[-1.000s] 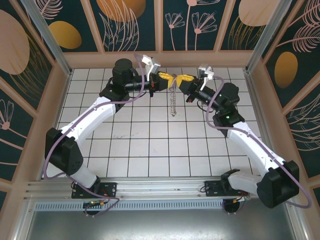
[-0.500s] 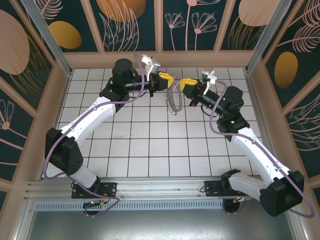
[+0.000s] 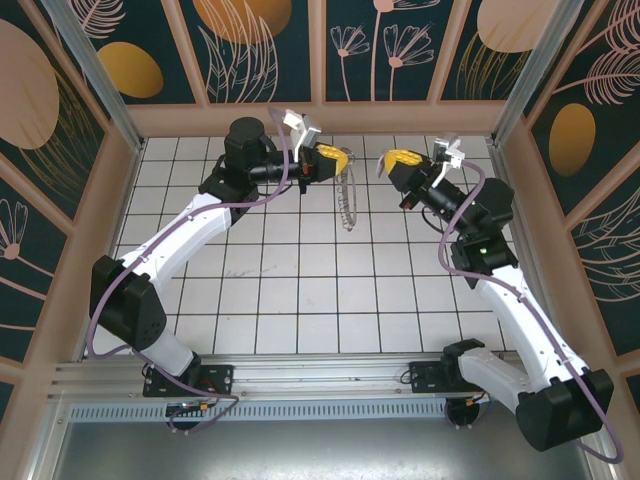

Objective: Put the keys on the keyring

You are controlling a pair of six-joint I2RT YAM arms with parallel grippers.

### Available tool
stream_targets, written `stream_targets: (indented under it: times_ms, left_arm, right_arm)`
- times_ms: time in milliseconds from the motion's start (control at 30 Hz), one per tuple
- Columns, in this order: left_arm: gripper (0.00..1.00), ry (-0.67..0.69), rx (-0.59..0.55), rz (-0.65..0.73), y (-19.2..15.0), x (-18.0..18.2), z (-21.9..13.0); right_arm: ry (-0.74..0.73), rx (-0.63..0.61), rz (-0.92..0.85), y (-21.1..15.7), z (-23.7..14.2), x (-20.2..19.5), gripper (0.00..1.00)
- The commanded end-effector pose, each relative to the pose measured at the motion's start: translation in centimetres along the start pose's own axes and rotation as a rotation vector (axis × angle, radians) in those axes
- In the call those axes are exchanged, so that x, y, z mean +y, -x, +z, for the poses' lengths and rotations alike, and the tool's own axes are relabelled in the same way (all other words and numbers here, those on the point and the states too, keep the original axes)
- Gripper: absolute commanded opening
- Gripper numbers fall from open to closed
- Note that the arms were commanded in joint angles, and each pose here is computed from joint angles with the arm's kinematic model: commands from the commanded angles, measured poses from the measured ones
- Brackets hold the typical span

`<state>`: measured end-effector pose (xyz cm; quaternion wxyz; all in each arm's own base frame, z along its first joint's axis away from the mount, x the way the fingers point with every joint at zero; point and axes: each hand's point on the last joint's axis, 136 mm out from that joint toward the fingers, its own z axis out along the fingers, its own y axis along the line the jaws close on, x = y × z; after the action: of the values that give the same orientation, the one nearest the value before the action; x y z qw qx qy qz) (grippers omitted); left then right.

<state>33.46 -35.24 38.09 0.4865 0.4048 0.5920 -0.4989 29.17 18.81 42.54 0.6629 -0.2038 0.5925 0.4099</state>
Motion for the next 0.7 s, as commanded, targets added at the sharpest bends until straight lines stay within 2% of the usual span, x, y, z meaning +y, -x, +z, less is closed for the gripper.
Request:
stream_targets:
  times_ms: [0,233,667]
  left_arm:
    - [0.00,-0.034,-0.034,0.047,1.3,-1.1,-0.2]
    - [0.00,-0.039,-0.036,0.043,1.4,-1.2,-0.2]
    - [0.00,-0.044,-0.038,0.035,1.3,-1.2,-0.2]
  right_arm:
    - [0.002,0.025,0.003,-1.2,0.3,-0.6,0.00]
    - [0.032,0.063,0.024,-2.9,1.7,-1.1,0.00]
    - [0.091,0.079,0.037,-3.9,3.9,-0.2,0.00]
